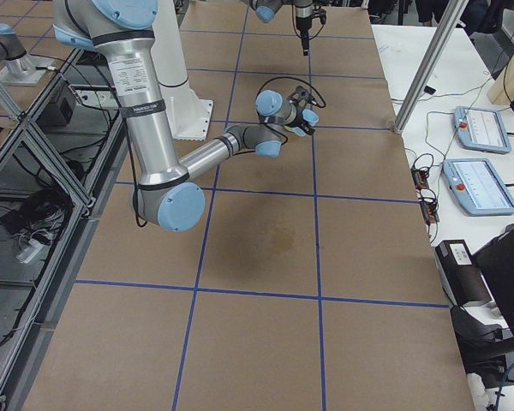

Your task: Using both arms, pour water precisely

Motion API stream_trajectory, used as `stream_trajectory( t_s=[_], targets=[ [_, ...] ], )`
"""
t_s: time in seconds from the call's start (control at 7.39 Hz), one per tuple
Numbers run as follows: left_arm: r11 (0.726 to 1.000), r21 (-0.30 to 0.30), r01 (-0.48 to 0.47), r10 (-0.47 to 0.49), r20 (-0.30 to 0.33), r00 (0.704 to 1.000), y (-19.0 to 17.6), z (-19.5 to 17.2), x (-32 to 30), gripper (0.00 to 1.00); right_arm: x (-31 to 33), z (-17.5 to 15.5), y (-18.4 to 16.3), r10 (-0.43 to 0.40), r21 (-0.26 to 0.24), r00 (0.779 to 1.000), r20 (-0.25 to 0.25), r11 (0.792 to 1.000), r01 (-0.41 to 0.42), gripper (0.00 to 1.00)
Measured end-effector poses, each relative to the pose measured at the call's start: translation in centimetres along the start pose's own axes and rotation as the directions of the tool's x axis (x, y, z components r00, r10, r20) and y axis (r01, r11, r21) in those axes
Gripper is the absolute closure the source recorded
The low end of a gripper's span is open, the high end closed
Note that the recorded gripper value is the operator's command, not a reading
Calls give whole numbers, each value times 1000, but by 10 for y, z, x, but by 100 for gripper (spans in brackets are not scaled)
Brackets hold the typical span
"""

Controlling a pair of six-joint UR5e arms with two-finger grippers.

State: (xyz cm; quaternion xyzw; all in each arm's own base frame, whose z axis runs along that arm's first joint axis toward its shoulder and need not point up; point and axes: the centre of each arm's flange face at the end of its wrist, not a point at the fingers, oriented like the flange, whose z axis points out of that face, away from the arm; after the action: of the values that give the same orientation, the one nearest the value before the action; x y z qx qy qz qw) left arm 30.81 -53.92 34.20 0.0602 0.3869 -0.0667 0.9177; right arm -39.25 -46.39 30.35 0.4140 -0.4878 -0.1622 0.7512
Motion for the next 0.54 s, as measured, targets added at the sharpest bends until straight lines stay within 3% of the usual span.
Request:
stream_trajectory(
  t_s=[0.27,0.54],
  targets=[
    [1000,1,1,-1,2,1000,0,0,-1,0,-53,16,-6,-38,-128,999,-11,991,36,100],
    [1000,1,-6,6,6,1000,-2,2,-3,0,-93,34,-18,-98,-244,995,-25,966,89,100]
  ],
)
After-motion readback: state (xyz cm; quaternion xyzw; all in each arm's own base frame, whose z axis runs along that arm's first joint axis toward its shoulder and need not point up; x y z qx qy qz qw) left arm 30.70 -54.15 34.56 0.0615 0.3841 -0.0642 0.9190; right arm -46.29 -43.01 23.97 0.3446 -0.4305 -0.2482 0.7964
